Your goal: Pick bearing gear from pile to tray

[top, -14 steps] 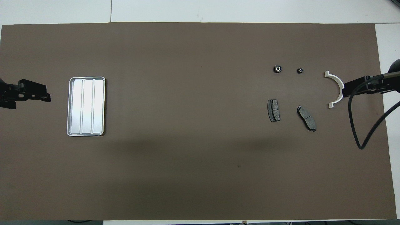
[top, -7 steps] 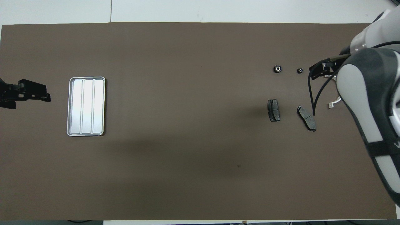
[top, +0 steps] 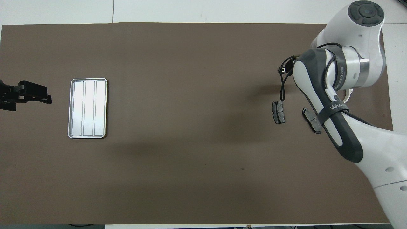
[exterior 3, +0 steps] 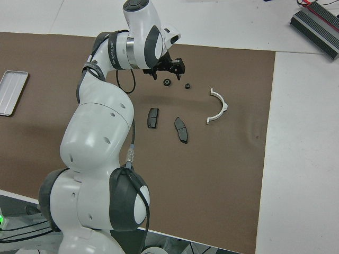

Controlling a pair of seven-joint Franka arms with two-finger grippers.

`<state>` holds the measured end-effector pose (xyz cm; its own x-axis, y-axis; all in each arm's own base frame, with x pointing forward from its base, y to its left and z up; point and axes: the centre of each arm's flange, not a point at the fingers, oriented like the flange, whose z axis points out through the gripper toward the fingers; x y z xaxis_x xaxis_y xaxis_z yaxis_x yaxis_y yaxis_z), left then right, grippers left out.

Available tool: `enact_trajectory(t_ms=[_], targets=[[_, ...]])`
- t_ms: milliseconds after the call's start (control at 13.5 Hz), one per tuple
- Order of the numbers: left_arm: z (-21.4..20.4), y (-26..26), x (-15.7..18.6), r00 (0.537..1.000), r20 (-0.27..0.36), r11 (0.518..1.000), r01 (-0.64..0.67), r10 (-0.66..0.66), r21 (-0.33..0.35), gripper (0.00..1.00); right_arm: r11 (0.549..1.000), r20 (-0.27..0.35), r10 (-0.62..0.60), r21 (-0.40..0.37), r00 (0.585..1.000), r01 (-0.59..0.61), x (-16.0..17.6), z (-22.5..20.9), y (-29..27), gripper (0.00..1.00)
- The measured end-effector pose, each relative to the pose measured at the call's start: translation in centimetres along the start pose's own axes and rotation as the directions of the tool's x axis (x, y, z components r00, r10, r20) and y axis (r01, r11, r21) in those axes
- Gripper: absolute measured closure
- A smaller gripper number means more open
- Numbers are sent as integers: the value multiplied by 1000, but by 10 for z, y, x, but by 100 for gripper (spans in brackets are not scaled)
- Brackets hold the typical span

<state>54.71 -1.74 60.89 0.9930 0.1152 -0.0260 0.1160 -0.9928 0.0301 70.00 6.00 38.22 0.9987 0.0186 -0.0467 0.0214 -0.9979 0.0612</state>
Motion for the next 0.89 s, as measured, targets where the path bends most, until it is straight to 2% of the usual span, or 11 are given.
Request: enact_trajectory(t_ms=[369, 739, 886], targets=[[0, 0, 0, 1000, 0, 1000, 0, 0, 0, 0, 998, -22, 43, 50, 999, -42, 30, 34, -4, 0], [0, 0, 0, 1000, 0, 1000, 0, 0, 0, 0, 997, -37, 61, 58, 997, -59, 45, 62, -15, 0], [0, 0, 0, 1000, 0, 1000, 0, 0, 0, 0, 996, -46, 63, 58, 997, -61, 50, 72, -16, 10]])
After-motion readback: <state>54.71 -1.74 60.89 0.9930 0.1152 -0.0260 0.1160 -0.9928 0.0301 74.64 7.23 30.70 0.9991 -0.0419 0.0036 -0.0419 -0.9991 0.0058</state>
